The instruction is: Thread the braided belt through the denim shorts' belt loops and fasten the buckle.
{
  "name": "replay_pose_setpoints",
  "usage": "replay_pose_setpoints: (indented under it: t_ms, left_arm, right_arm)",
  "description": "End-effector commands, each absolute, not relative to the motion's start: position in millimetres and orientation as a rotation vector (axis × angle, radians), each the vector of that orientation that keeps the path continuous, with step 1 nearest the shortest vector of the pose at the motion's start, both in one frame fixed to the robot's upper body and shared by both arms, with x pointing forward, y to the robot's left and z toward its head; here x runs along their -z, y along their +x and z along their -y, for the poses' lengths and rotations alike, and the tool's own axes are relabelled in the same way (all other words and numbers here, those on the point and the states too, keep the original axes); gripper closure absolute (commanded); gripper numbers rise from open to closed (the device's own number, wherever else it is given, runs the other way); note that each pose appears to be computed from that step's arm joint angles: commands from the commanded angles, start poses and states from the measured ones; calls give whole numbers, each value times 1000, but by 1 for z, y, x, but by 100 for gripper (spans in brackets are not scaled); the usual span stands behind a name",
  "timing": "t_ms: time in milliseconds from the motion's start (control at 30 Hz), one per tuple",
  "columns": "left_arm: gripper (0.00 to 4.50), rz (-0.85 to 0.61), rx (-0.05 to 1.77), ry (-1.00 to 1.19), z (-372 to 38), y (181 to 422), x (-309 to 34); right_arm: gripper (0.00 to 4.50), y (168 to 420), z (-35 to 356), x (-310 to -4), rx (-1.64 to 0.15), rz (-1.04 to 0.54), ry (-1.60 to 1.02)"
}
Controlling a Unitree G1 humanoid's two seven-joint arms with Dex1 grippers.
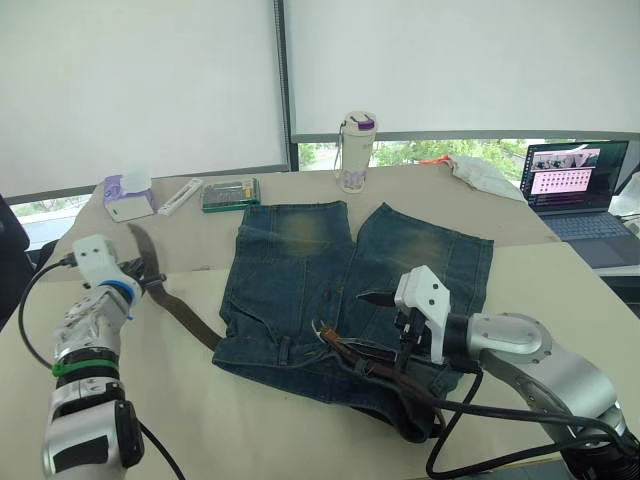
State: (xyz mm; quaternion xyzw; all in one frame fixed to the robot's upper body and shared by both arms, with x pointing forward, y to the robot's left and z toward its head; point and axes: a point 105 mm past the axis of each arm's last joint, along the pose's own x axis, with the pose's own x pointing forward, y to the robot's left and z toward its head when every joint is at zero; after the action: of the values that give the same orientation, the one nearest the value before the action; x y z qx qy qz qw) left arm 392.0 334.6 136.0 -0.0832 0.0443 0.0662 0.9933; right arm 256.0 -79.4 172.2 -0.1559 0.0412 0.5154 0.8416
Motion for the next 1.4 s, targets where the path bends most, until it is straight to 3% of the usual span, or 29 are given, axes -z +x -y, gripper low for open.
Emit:
replay_pose_setpoints:
  t_ms: [33, 200, 500, 833, 1100, 1200, 1400]
  left_arm:
    - [449, 30, -11, 33, -304, 390, -174]
    - [449, 168, 329, 470, -220, 368, -200]
    - [449, 477, 753, 875, -117, 323, -199]
    - [449, 663, 904, 1003, -88, 315, -197]
    - [449, 704, 941, 1040, -86, 311, -194]
    - [450, 704, 940, 1047, -87, 312, -194]
    - [450, 705, 946, 1062, -87, 311, -191]
  right_arm:
    - [0, 265, 87, -182, -1027, -49, -294]
    - [0, 279, 93, -187, -964, -100, -148]
    - [0, 297, 71, -215, -943, -215, 308]
    - [0, 309, 62, -218, -830, -286, 535]
    - [0, 313, 71, -210, -727, -334, 581]
    - [80, 312, 74, -207, -716, -352, 575]
    - [297, 303, 73, -206, -749, -383, 562]
